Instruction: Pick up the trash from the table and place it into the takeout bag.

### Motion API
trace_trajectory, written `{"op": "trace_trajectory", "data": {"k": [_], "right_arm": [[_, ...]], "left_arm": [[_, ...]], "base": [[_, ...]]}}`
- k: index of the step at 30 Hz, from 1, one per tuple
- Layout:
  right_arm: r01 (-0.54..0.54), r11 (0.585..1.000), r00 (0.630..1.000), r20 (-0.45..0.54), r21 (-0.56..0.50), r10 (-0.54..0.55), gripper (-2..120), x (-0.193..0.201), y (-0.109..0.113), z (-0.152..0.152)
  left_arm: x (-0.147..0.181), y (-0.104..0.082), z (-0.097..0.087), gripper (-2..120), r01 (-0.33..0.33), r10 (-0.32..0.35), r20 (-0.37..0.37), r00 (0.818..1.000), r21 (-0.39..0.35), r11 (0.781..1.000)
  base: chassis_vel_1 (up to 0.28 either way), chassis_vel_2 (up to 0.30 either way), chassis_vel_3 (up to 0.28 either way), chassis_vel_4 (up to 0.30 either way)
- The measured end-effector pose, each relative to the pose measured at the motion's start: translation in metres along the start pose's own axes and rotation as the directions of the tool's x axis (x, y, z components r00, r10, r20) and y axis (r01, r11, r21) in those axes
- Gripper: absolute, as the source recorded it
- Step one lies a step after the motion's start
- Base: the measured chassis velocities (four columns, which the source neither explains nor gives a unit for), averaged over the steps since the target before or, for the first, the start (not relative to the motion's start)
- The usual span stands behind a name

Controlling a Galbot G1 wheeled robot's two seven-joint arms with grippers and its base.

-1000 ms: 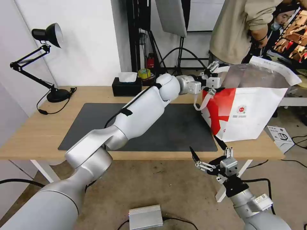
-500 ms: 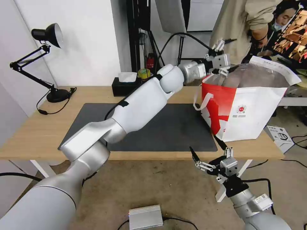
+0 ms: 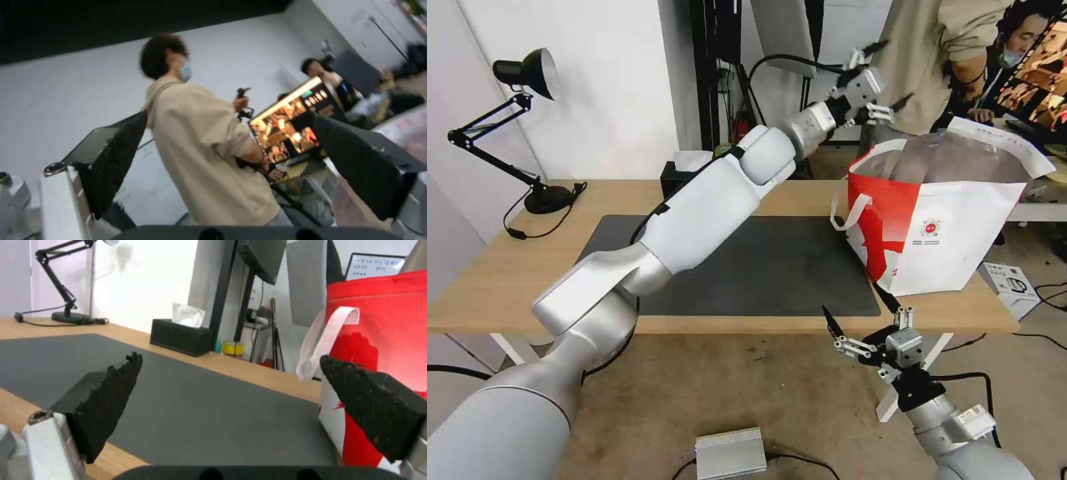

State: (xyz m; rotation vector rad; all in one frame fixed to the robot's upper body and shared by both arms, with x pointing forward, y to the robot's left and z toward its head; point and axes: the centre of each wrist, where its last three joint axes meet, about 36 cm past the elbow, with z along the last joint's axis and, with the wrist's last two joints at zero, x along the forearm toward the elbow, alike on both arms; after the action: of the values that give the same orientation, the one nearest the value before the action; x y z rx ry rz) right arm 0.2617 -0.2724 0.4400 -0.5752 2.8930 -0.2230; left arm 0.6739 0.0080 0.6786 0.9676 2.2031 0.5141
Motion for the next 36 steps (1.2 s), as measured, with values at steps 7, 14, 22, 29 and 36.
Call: {"op": "trace_trajectory", "data": {"k": [7,14,22,29,36], "right_arm": [[0.000,1.000,1.000,0.000,0.000,0.000,100,0.000,0.000,0.000],[0.000,1.000,1.000,0.000,0.000,0.000,100,0.000,0.000,0.000],[0.000,1.000,1.000,0.000,0.000,0.000,100,0.000,0.000,0.000],[0.000,1.000,1.000,0.000,0.000,0.000,100,0.000,0.000,0.000],[0.000,1.000,1.000,0.000,0.000,0.000,100,0.000,0.000,0.000]], "left_arm": [[0.030,0.019,-0.003,100,0.118,-0.119,-0.009,0.993,0.203,0.972],[0.078,0.037,-0.003,100,0.208,-0.209,-0.031,0.977,0.328,0.922],[0.132,0.041,0.002,100,0.245,-0.241,-0.057,0.969,0.360,0.900],[0.167,0.048,-0.002,100,0.269,-0.263,-0.068,0.962,0.372,0.888],[0.215,0.057,-0.008,100,0.302,-0.288,-0.094,0.953,0.362,0.882]], "base": [[0.000,0.000,0.000,0.000],[0.000,0.000,0.000,0.000],[0.000,0.000,0.000,0.000],[0.000,0.000,0.000,0.000],[0.000,0.000,0.000,0.000]]}}
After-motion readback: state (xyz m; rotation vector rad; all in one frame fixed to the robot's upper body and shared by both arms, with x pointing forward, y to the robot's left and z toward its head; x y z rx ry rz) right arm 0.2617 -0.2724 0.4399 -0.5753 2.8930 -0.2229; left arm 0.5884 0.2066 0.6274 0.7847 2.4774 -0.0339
